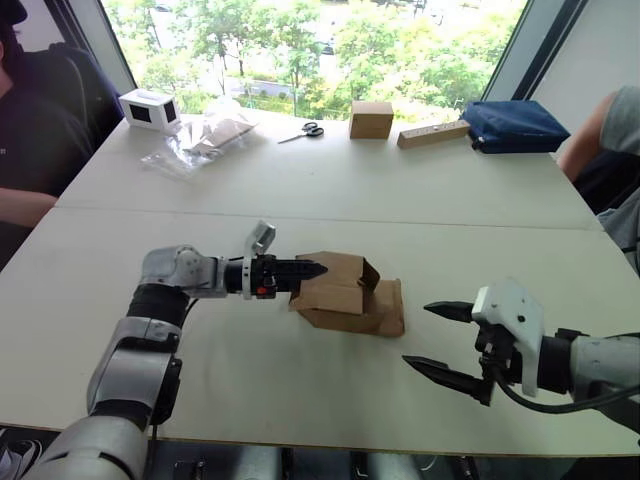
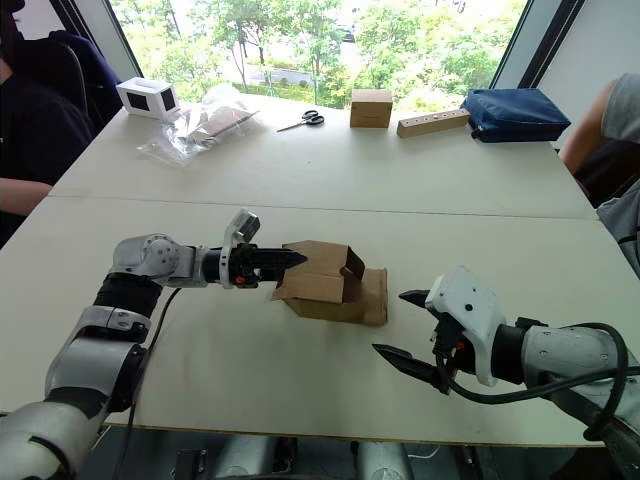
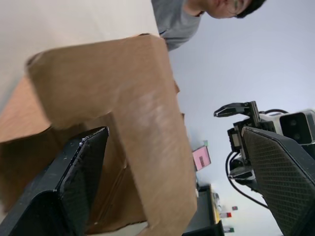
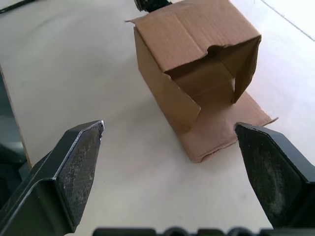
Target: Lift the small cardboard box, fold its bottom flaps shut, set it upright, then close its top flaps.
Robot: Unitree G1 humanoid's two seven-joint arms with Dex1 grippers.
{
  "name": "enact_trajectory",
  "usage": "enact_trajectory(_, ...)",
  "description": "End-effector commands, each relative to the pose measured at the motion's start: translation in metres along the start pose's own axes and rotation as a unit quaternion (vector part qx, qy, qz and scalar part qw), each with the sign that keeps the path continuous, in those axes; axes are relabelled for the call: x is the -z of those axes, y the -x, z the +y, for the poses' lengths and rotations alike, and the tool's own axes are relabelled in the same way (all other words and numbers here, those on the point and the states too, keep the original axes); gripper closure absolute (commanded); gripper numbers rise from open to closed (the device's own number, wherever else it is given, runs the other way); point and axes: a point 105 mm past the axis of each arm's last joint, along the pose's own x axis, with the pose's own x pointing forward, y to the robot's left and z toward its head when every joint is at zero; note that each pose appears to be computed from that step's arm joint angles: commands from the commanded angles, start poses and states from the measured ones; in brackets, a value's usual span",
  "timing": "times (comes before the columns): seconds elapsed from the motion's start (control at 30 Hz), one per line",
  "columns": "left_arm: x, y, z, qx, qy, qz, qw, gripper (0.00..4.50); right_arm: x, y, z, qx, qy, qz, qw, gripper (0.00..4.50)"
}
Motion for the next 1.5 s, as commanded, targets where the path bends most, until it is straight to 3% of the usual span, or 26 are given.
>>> enact_trajectory(0.03, -0.003, -0.005, -0.001, 0.008, -0.008, 0.002, 1.0, 0.03, -0.004, 0.001, 0.003, 0.006, 0.012, -0.005, 1.0, 0.0)
enact_trajectory(0.27, -0.006, -0.011, -0.001, 0.018, -0.013, 0.007, 1.0, 0.03, 0.005, 0.002, 0.004, 0.016, 0.005, 0.006, 1.0, 0.0)
enact_trajectory(0.4, -0.005, -0.013, -0.002, 0.028, -0.013, 0.013, 0.999, 1.02, 0.008, 0.004, 0.005, 0.02, 0.003, 0.007, 1.0, 0.0)
enact_trajectory(0.77, -0.003, -0.015, 0.0, 0.029, -0.018, 0.019, 0.999, 1.02, 0.012, 0.004, 0.004, 0.024, 0.003, 0.006, 1.0, 0.0)
enact_trajectory(0.8, -0.003, -0.016, 0.0, 0.029, -0.018, 0.019, 0.999, 1.45, 0.013, 0.004, 0.003, 0.024, 0.002, 0.006, 1.0, 0.0)
enact_trajectory(0.9, -0.002, -0.016, 0.0, 0.028, -0.019, 0.021, 0.999, 2.07, 0.014, 0.004, 0.004, 0.022, -0.001, 0.005, 1.0, 0.0)
enact_trajectory(0.97, -0.001, -0.017, 0.0, 0.029, -0.018, 0.021, 0.999, 3.05, 0.014, 0.003, 0.004, 0.022, 0.001, 0.005, 1.0, 0.0)
enact_trajectory(1.1, -0.001, -0.019, -0.001, 0.032, -0.02, 0.023, 0.999, 4.35, 0.014, 0.004, 0.002, 0.025, 0.002, 0.003, 1.0, 0.0)
enact_trajectory(1.33, -0.006, -0.016, -0.008, 0.039, -0.049, 0.019, 0.998, 4.44, 0.01, 0.004, -0.002, 0.027, -0.01, -0.015, 0.999, 0.0)
enact_trajectory(1.5, -0.035, 0.004, -0.034, 0.054, -0.143, -0.049, 0.987, 4.44, -0.018, 0.007, -0.023, 0.048, -0.062, -0.119, 0.99, 0.0)
